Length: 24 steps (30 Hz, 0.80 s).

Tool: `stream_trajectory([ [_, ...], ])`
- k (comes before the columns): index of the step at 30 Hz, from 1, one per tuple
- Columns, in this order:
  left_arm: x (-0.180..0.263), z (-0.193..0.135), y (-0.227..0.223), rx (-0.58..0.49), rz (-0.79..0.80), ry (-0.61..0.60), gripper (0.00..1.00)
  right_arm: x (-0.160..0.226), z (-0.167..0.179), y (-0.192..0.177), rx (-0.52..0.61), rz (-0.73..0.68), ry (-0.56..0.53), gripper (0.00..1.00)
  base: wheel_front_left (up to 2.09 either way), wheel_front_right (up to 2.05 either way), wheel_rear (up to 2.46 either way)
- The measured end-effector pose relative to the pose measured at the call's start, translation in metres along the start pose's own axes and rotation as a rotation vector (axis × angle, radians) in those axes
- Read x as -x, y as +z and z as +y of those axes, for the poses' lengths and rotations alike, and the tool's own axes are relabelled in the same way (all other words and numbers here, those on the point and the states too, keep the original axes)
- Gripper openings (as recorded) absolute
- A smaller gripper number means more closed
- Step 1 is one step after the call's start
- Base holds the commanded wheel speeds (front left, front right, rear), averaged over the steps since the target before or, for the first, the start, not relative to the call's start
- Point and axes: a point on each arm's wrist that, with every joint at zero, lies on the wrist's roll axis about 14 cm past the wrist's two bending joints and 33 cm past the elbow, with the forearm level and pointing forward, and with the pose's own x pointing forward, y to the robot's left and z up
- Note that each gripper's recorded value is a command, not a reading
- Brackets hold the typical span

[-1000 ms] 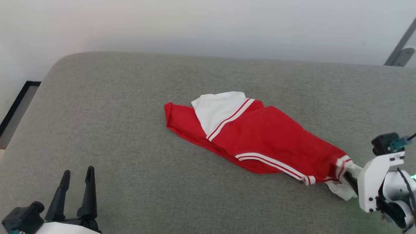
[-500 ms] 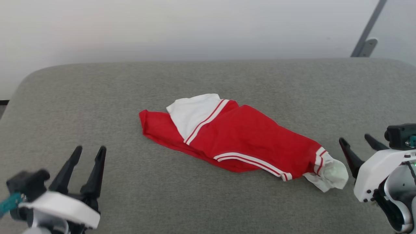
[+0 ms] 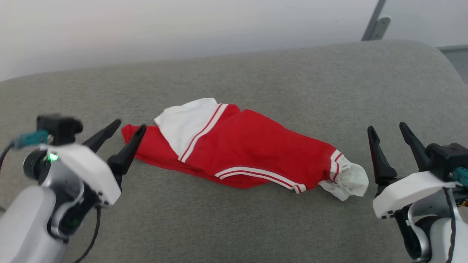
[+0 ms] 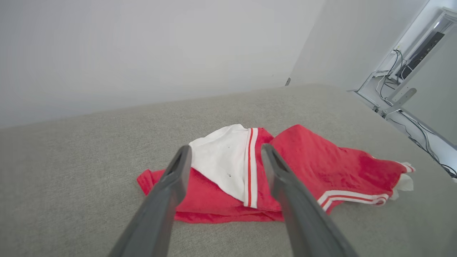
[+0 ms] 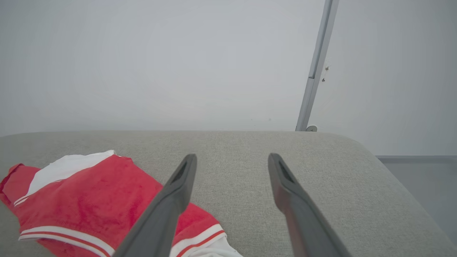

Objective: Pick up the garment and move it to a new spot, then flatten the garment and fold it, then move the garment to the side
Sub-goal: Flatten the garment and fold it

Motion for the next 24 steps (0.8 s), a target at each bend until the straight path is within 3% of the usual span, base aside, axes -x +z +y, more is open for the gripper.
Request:
stream_trajectory([
  [11,-0.065,-0.006,-0.028,-0.031,0.334,-0.075,1.00,0.003,-0.015,-0.011,-0.016,-0.050,-0.062,1.00,0.00,0.00,0.00],
  [24,-0.094,0.028,-0.111,0.026,0.762,0.040,1.00,-0.001,-0.035,-0.033,-0.036,-0.010,-0.121,1.00,0.00,0.00,0.00],
])
